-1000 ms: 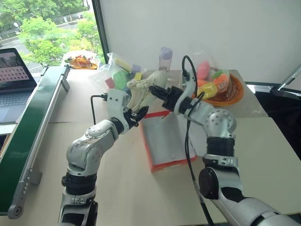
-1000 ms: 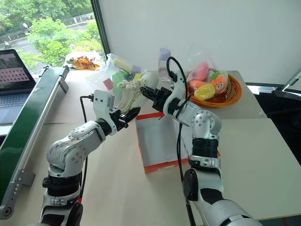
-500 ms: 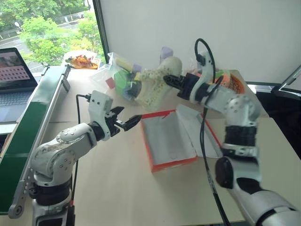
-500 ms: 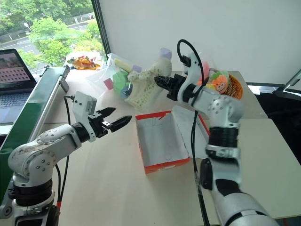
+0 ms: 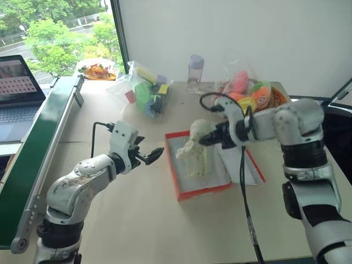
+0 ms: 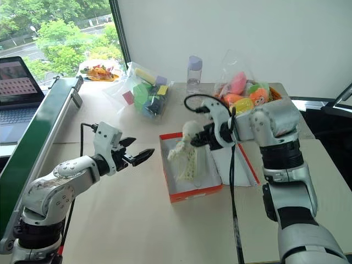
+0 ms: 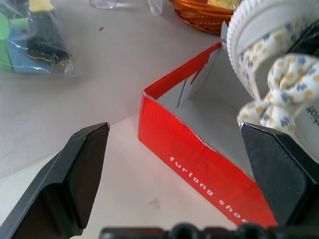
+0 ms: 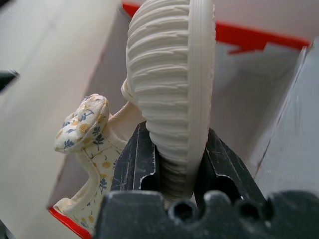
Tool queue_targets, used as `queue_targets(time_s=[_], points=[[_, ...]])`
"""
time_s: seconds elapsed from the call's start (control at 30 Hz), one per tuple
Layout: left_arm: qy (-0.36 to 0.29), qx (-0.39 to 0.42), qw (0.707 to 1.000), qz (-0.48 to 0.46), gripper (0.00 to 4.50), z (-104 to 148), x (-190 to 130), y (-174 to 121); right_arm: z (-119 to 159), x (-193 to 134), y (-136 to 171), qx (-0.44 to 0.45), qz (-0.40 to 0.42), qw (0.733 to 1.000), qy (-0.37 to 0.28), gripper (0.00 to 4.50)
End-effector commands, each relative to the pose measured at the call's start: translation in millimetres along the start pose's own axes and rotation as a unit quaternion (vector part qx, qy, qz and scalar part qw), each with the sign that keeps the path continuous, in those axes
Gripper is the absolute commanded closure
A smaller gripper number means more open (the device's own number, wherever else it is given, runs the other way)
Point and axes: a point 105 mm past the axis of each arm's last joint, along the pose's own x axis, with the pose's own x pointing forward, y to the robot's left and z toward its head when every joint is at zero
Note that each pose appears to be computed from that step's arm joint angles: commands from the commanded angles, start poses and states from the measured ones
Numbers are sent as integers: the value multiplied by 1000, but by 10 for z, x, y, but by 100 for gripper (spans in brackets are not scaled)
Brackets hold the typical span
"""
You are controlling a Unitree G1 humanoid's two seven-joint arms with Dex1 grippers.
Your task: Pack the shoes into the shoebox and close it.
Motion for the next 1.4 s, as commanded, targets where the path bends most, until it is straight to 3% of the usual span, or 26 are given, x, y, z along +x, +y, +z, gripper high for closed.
queue_targets(time_s=[0.03,0.23,0.4,0.63,0.7,1.0,1.13,1.3,1.4], points=[[-7,70,996,-49,0,73,-139,-185,-25,-8,-115,-48,-35,998,1,402],[12,94,992,-85,0,-2,-206,-306,-167,47,-297,-86,-56,994,39,402],[12,98,992,-84,0,-1,-184,-313,-363,272,-347,-129,-53,987,77,402],[11,98,992,-82,0,4,-194,-332,-411,552,-460,-175,-69,978,91,402],[11,97,992,-80,0,1,-203,-339,-378,575,-461,-171,-64,979,87,304],[13,94,992,-80,0,-21,-210,-349,96,345,-223,-171,-50,984,23,6],[13,93,992,-82,0,-15,-188,-342,354,119,-97,-171,-59,983,-20,2],[15,95,992,-84,0,-21,-163,-323,487,-49,-21,-175,-72,981,-49,2],[19,89,994,-58,0,-31,-166,-236,804,-239,119,-161,-45,972,-165,2]])
